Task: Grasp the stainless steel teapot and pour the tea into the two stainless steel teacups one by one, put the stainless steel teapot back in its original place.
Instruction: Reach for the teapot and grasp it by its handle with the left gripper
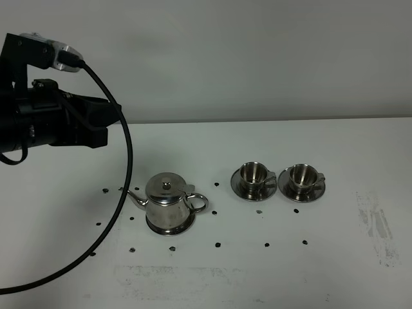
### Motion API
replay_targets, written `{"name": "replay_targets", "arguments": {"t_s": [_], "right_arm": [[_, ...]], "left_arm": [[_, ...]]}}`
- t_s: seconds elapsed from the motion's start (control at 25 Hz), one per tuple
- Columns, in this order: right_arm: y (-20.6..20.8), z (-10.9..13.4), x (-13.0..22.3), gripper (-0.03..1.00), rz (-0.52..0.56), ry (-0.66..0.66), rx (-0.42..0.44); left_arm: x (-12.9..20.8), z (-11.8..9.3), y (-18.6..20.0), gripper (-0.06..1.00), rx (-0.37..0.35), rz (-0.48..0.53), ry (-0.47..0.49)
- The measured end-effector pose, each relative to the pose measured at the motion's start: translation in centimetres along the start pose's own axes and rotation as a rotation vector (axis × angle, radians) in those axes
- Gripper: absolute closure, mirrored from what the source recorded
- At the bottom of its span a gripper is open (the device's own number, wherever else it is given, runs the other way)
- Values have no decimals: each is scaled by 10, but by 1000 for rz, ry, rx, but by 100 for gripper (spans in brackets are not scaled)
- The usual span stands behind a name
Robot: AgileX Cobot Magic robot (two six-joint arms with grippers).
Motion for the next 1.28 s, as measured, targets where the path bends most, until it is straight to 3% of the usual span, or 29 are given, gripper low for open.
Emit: {"name": "replay_targets", "arguments": {"t_s": [0.32,0.64,1.04,1.28], "right_arm": [[-13,-6,17,59,39,5,28],[-18,-12,22,59,65,28,71],[-18,-16,22,59,61,-1,115],[-18,-18,22,59,57,-30,128]], "left_arm": [[-17,-3,-6,67,61,2,-33],[-42,-27,-50,67,128,103,-128],[-53,-67,-96,67,155,230,-286],[-48,-74,-111,67,139,294,-356]]}}
Point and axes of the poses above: a point on each arm's last joint axis where the gripper is mounted, y pointing back along that axis away from the gripper, z along the wrist's bending axis when the last joint is at zero, x = y × z, the point moved 2 cm from there along -y, pointing out along that axis toward the gripper, and after that the axes turned 9 degrees about -y, right-handed, at the moved point
